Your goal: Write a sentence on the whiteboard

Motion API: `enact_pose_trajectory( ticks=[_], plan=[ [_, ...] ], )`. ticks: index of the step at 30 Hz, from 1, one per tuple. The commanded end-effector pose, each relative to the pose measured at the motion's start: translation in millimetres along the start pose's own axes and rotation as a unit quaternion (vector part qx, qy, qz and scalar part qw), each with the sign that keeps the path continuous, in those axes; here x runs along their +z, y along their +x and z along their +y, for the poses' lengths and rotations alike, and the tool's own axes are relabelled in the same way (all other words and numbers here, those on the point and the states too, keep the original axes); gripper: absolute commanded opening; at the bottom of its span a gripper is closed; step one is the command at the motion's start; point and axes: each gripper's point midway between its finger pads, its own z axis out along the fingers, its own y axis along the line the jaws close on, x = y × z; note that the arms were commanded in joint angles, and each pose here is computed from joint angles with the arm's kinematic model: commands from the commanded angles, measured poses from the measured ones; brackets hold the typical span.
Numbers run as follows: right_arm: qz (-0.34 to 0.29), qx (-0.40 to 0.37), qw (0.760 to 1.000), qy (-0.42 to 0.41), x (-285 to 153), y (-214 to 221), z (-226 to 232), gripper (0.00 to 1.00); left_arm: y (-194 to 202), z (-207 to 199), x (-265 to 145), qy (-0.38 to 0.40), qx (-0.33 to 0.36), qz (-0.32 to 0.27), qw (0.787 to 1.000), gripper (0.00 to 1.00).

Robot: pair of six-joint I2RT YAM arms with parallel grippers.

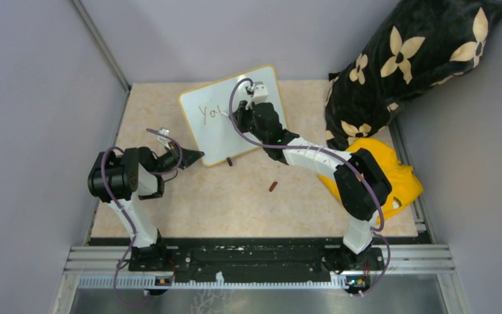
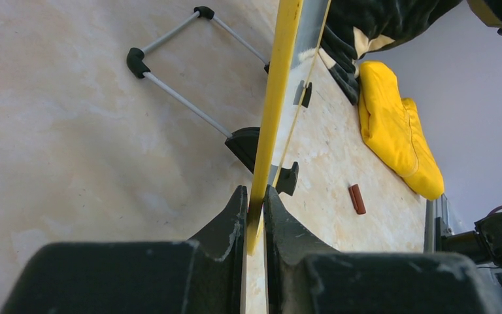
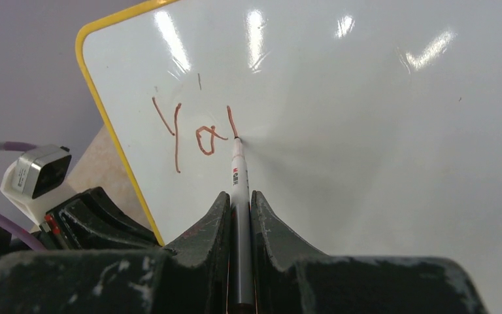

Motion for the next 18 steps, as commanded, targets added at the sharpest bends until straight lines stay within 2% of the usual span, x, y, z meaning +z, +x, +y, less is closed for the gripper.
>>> enact_pose_trajectory(
  ticks=[1, 18],
  plan=[
    [-0.02, 0.006, 1.0, 0.012, -10, -15, -6, 0.0, 1, -2, 2, 0.001, 0.003, 0.004, 1.0, 0.0],
    [-0.042, 0.009, 0.998, 0.044, -16, -30, -25, 0.0, 1, -3, 2, 0.004, 0.007, 0.006, 1.0, 0.0]
  ],
)
